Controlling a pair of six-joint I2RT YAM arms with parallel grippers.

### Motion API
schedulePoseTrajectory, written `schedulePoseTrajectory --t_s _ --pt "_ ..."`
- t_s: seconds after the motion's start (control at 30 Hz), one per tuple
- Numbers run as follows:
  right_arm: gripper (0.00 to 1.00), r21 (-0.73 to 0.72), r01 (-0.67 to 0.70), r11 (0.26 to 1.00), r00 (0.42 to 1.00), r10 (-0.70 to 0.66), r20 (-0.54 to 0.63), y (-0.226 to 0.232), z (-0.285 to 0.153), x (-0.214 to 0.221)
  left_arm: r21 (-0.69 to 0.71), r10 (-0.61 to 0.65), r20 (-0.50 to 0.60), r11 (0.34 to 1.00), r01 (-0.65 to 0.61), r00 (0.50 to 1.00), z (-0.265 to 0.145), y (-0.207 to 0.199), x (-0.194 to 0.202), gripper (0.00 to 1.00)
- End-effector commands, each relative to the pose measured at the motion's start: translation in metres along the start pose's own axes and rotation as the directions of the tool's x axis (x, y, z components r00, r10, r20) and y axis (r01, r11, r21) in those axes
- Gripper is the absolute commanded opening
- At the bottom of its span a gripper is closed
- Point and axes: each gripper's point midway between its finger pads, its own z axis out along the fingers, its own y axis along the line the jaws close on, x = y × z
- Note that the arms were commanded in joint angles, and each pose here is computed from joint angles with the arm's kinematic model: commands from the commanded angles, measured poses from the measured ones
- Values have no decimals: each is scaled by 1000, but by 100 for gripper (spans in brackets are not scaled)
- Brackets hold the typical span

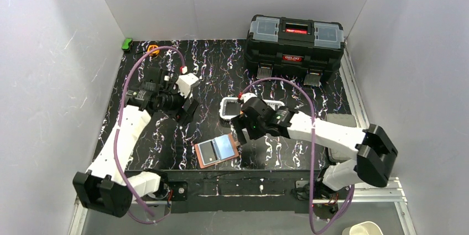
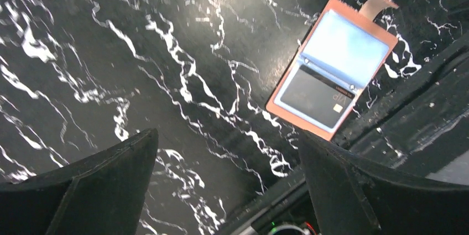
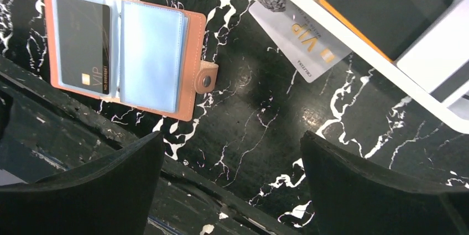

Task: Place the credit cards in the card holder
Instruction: Close the card holder at the center of the board.

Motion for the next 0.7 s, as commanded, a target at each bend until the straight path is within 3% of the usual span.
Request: schedulePoseTrajectory --t_s 0.0,0.23,0.4,0.53,0.67 --pt "98 -42 37 998 999 -38 -18 21 4 -18 17 -170 -224 984 179 960 -18 -10 39 98" --pt "77 4 87 996 991 -86 -101 29 35 -4 -35 -262 -369 963 269 892 -18 -4 80 98" --pt "63 41 119 992 979 -111 -172 30 50 3 -10 -236 -356 968 249 904 -5 -2 83 98" --pt "59 59 139 989 969 -123 -216 27 60 9 57 -182 -299 976 208 937 3 -8 78 98" --pt "49 88 128 988 962 -102 -255 23 65 18 169 -62 -93 983 77 994 13 -29 68 98"
